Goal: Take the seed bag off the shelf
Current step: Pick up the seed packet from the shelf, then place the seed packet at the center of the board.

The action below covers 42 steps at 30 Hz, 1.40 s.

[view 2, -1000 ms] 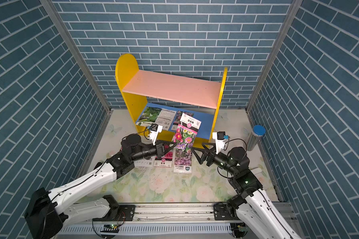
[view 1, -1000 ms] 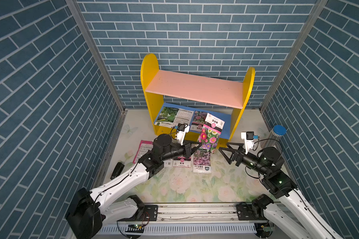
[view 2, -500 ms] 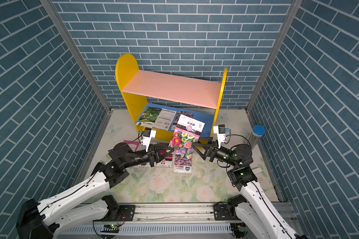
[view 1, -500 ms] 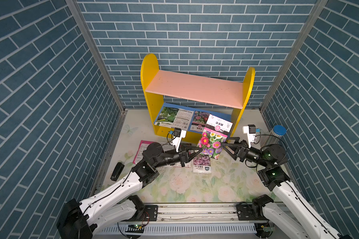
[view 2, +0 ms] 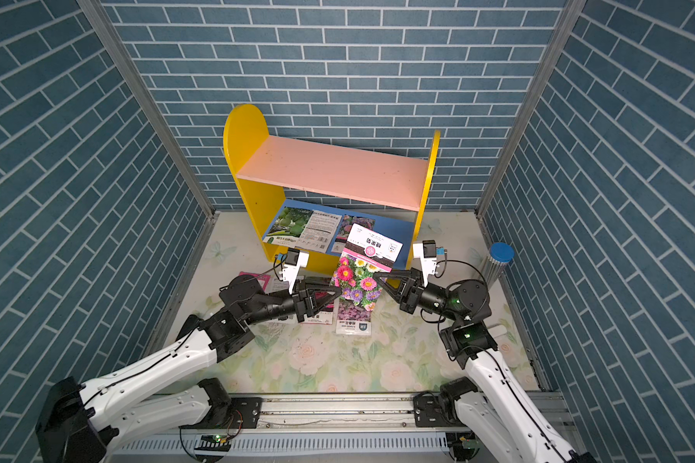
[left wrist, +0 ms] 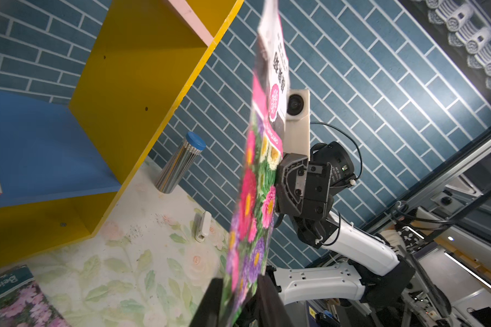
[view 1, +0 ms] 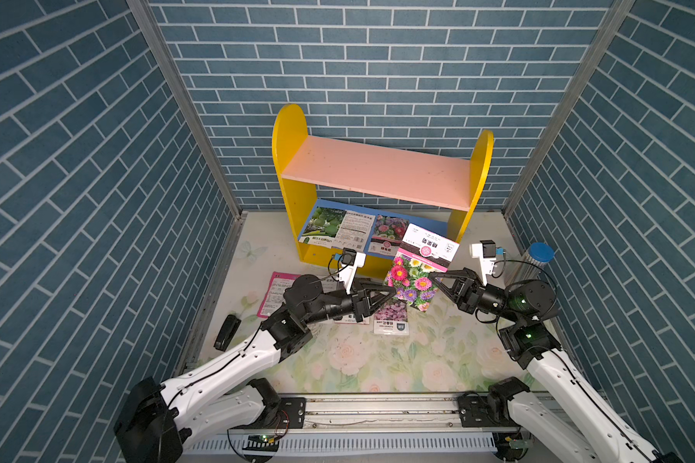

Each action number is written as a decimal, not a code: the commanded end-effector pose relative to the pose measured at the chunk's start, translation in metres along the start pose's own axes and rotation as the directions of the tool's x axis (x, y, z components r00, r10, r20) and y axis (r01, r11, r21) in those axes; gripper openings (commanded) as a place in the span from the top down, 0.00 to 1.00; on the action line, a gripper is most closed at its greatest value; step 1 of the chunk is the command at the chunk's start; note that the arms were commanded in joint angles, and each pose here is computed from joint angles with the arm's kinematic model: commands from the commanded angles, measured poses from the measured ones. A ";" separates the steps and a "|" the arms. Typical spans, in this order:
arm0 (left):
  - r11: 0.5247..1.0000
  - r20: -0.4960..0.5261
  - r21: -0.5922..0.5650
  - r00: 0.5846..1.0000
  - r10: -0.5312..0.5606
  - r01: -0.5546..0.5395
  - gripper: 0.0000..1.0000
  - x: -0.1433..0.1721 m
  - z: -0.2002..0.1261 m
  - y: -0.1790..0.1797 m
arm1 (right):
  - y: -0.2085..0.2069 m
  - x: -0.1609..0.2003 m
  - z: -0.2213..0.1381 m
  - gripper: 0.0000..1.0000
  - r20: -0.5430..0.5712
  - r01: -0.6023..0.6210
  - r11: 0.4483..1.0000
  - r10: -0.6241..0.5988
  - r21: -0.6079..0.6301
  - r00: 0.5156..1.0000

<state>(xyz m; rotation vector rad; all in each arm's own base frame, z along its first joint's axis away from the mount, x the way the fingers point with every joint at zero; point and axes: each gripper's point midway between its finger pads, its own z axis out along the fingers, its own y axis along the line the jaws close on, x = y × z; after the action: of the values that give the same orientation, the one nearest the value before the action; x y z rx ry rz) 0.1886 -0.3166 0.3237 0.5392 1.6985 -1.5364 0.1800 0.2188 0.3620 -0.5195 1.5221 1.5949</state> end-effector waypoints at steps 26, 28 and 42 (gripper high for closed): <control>0.860 -0.189 -0.459 0.970 0.151 -0.223 0.00 -0.013 -0.076 0.020 | -0.104 0.132 -0.076 1.00 -0.280 -0.098 0.774 0.340 0.625 0.898; 0.867 -0.194 -0.453 0.972 0.133 -0.209 0.00 -0.007 -0.076 0.021 | -0.112 0.141 -0.083 1.00 -0.285 -0.100 0.741 0.375 0.665 0.882; 0.870 -0.225 -0.442 0.966 0.126 -0.217 0.00 0.028 -0.087 0.039 | -0.161 0.178 -0.115 1.00 -0.316 -0.039 0.517 0.580 0.855 0.751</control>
<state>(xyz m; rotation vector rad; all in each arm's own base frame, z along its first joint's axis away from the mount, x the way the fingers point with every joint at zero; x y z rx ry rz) 0.1825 -0.2321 0.2717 0.5545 2.0610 -0.9048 0.1740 0.1514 0.1066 -0.1205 2.7283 0.8555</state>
